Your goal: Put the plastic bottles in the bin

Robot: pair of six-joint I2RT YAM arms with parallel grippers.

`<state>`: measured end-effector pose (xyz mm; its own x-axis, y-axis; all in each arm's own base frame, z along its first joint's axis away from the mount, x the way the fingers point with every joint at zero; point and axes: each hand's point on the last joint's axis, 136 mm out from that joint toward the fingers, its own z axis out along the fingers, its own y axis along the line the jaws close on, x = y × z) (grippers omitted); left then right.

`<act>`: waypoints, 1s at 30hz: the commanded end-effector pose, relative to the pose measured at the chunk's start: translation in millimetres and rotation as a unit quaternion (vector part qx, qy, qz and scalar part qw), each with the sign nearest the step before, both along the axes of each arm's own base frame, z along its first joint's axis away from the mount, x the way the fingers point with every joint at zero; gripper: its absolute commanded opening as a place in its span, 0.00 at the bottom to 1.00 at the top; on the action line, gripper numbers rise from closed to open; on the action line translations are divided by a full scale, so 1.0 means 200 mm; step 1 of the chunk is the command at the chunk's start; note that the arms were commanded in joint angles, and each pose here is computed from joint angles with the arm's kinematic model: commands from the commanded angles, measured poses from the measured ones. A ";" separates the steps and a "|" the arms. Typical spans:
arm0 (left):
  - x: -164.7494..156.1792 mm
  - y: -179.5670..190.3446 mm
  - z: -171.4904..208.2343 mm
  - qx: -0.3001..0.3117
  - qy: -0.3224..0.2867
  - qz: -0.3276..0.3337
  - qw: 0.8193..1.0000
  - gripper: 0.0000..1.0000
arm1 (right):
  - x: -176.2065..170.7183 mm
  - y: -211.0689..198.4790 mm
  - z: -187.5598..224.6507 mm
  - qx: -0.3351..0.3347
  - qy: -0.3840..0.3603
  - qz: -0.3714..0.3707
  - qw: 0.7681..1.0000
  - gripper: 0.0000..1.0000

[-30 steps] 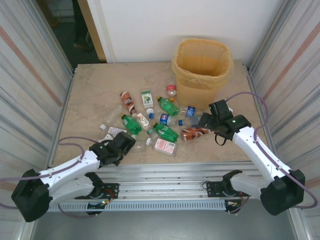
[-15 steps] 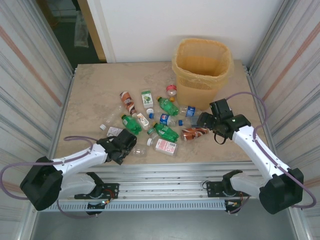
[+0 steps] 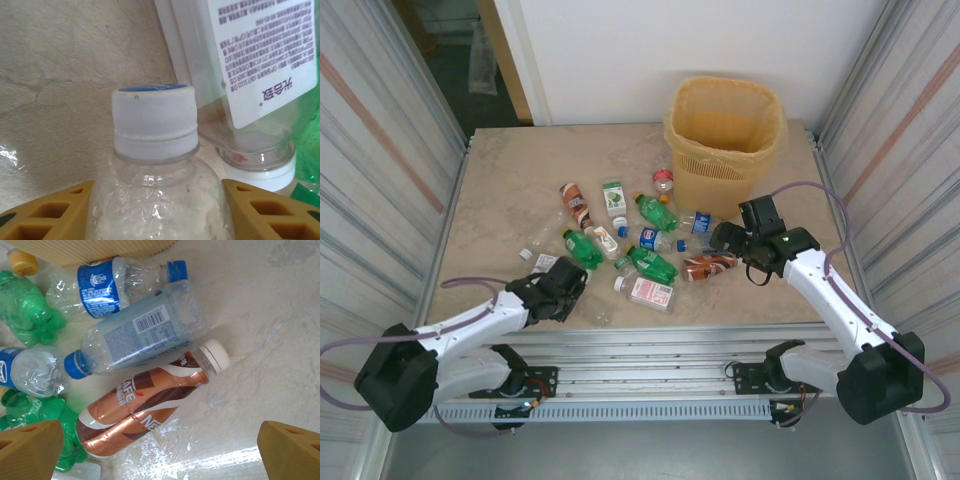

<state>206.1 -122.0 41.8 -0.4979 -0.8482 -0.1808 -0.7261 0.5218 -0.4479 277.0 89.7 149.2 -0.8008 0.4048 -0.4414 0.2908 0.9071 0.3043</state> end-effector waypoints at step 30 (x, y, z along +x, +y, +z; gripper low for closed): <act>0.30 -0.18 1.08 -0.047 -0.342 -0.225 0.911 0.24 | -0.17 1.03 0.68 0.248 -0.204 0.415 0.851 0.98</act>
